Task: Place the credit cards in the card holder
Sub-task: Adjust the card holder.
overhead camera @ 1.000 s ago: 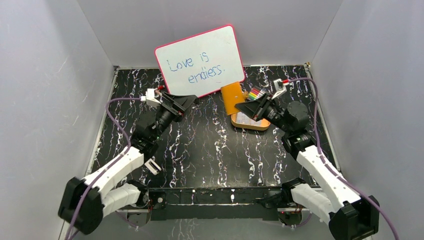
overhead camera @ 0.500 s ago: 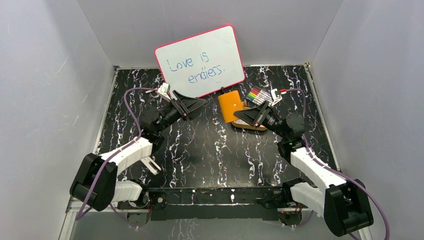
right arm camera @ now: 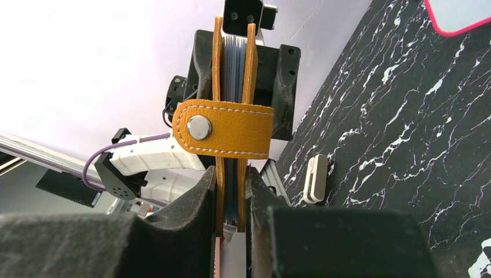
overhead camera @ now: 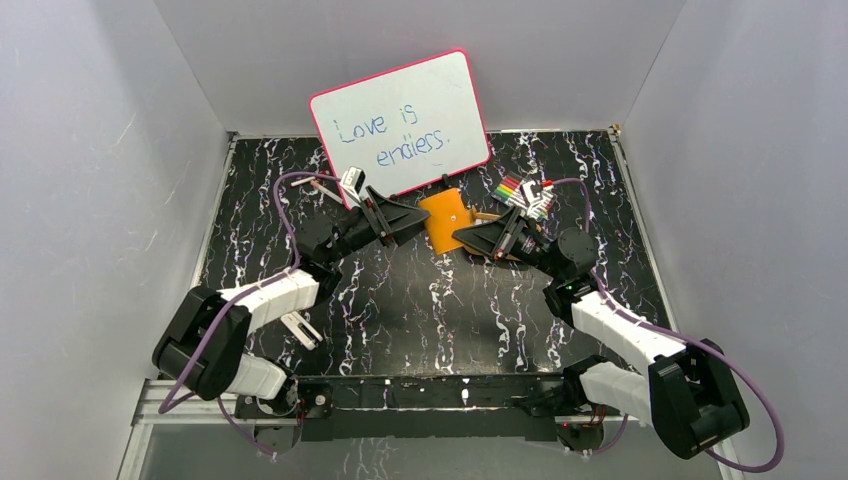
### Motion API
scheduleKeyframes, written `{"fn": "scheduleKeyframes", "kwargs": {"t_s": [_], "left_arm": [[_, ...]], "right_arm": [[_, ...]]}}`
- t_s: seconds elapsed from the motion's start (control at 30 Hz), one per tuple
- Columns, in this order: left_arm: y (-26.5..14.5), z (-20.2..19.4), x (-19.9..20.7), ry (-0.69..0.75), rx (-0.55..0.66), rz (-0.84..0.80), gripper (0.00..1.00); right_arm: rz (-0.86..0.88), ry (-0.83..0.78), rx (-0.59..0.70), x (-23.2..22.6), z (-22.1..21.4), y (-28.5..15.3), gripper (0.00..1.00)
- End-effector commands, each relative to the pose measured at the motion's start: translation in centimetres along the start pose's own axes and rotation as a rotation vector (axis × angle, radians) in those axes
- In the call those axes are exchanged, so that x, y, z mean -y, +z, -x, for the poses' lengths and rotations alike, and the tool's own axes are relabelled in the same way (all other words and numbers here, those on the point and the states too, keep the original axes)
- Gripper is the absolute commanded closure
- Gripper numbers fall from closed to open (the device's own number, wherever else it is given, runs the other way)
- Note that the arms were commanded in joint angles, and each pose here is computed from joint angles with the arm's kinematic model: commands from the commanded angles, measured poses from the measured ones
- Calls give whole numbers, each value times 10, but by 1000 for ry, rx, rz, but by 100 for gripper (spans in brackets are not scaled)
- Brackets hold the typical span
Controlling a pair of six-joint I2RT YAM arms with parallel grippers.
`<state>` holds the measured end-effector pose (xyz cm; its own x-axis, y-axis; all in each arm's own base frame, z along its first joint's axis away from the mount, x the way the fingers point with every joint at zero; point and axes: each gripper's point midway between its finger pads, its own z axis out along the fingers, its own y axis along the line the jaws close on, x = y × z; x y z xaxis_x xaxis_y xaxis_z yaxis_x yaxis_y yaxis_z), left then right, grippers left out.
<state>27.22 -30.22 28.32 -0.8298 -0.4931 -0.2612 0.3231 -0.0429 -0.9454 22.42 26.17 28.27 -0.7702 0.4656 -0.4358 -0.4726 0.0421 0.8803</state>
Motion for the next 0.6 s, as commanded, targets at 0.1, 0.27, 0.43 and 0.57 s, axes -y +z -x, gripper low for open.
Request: {"fn": "scheduleKeyframes", "kwargs": {"t_s": [0.1, 0.27, 0.43, 0.57], "left_arm": [[5, -16, 43, 49, -65, -153, 50], [7, -23, 41, 43, -79, -152, 53], [10, -28, 39, 46, -108, -152, 66], [11, -29, 36, 44, -115, -146, 70]], "right_arm": [[99, -69, 76, -33, 18, 8, 100], [88, -78, 78, -33, 18, 10, 100], [72, -90, 71, -32, 16, 12, 100], [69, -92, 65, -32, 15, 13, 100]]}}
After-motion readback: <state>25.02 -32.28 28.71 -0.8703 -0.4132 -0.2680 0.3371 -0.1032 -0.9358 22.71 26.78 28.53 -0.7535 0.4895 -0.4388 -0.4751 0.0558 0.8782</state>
